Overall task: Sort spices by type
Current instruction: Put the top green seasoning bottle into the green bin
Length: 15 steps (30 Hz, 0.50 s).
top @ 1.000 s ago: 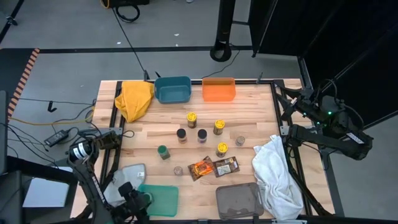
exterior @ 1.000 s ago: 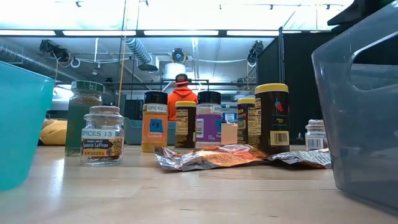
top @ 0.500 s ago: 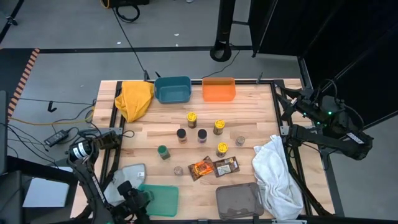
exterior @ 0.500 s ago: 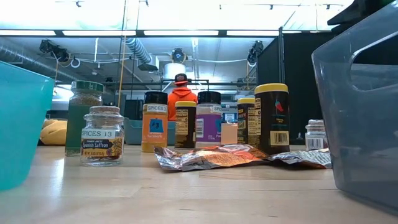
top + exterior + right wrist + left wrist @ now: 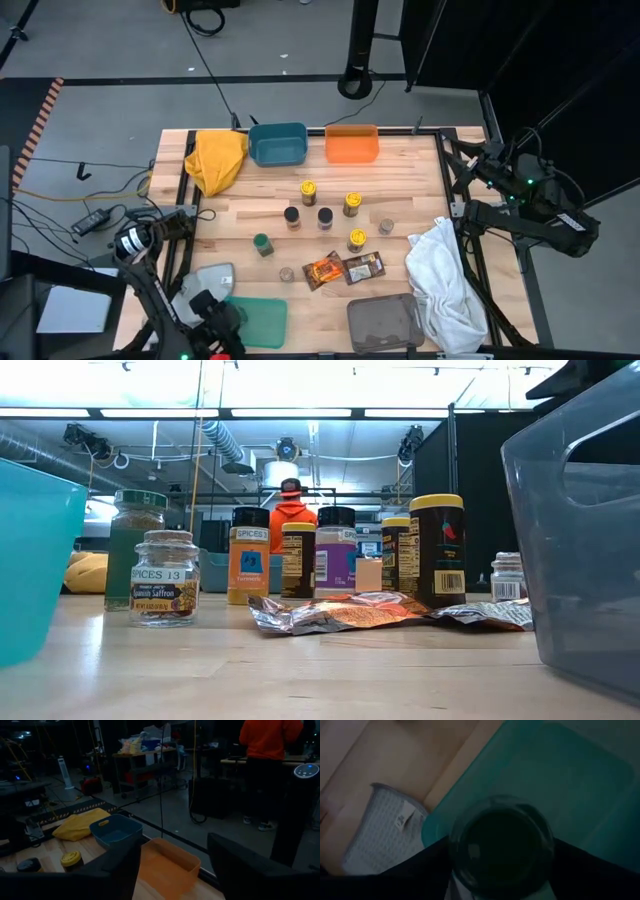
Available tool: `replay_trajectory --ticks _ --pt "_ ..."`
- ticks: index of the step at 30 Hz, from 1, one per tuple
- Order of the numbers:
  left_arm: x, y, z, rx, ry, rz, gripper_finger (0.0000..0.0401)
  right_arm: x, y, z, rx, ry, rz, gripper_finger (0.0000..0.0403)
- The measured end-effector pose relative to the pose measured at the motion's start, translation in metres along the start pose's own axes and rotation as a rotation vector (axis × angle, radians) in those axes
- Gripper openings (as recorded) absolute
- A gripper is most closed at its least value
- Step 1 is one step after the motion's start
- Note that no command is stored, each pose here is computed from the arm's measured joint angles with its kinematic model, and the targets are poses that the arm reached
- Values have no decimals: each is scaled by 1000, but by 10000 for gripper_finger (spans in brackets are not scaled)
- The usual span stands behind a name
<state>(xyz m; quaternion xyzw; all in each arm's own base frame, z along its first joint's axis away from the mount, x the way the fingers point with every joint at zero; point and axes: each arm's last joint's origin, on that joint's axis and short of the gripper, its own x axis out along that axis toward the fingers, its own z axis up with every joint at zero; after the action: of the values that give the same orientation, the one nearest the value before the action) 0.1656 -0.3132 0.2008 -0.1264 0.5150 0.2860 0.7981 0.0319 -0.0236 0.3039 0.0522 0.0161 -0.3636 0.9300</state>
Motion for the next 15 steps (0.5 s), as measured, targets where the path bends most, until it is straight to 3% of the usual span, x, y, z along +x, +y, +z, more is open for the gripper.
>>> replay_trajectory --ticks 15 --pt "-27 -6 12 -12 -14 -52 292 0 0 0 -10 0 0 250"
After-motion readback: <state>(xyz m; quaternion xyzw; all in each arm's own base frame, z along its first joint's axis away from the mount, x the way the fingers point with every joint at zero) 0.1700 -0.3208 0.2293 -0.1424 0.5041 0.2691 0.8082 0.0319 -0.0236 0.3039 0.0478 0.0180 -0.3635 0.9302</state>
